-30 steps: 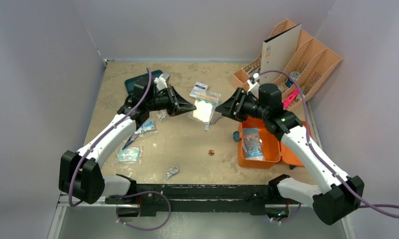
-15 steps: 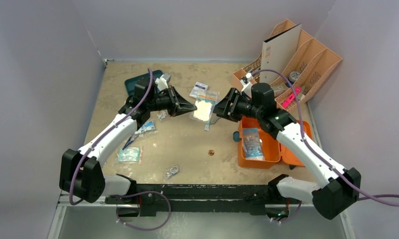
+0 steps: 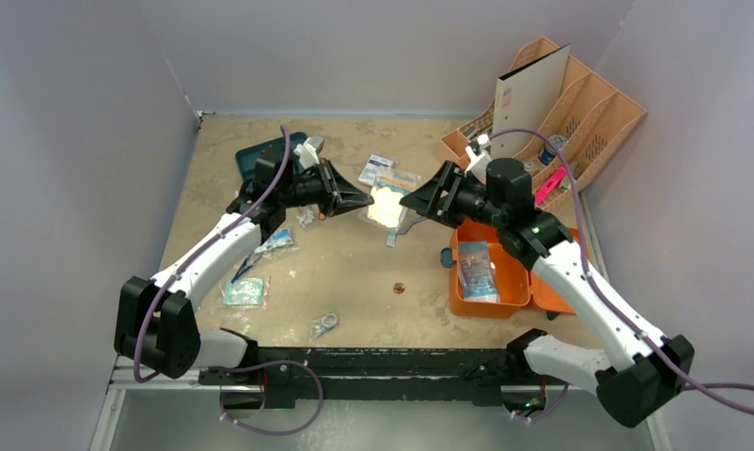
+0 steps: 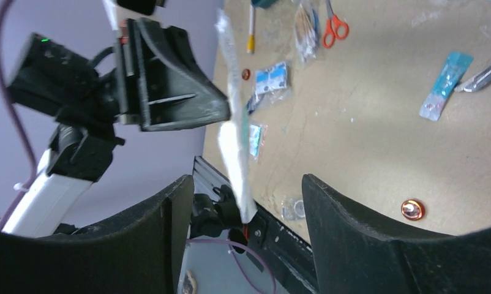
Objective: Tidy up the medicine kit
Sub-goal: Place the medical item at the medicine box.
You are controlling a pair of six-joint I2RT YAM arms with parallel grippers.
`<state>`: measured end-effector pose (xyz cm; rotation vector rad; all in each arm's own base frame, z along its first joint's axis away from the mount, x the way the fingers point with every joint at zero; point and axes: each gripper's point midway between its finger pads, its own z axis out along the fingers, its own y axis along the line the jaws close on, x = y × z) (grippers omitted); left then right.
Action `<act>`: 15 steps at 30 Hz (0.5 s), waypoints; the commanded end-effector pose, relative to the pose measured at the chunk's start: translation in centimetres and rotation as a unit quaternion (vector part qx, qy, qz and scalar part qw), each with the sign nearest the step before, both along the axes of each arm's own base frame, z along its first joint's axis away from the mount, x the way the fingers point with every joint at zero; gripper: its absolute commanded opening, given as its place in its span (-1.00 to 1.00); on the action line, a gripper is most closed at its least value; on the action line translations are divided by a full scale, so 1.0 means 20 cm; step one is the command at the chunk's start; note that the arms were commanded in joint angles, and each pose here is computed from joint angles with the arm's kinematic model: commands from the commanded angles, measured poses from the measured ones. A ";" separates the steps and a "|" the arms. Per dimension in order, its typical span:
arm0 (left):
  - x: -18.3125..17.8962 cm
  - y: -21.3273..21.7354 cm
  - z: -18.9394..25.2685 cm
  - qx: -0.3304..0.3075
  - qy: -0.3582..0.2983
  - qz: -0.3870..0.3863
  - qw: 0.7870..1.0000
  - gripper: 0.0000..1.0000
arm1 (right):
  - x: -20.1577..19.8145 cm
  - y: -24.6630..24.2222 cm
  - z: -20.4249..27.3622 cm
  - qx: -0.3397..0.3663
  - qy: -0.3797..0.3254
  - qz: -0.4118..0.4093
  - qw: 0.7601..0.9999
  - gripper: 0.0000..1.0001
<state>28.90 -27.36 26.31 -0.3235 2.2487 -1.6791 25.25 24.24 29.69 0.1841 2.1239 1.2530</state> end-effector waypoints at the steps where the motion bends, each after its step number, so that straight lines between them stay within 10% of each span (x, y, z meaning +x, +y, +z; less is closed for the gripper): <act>1: -0.02 -0.02 0.09 -0.023 -0.028 -0.012 0.999 -1.00 | 0.01 0.07 0.06 0.023 -0.013 0.029 0.999 0.31; 15: -0.06 -0.01 0.12 -0.030 -0.032 -0.021 0.999 -1.00 | 0.06 0.15 0.04 0.030 -0.012 0.055 0.998 -0.84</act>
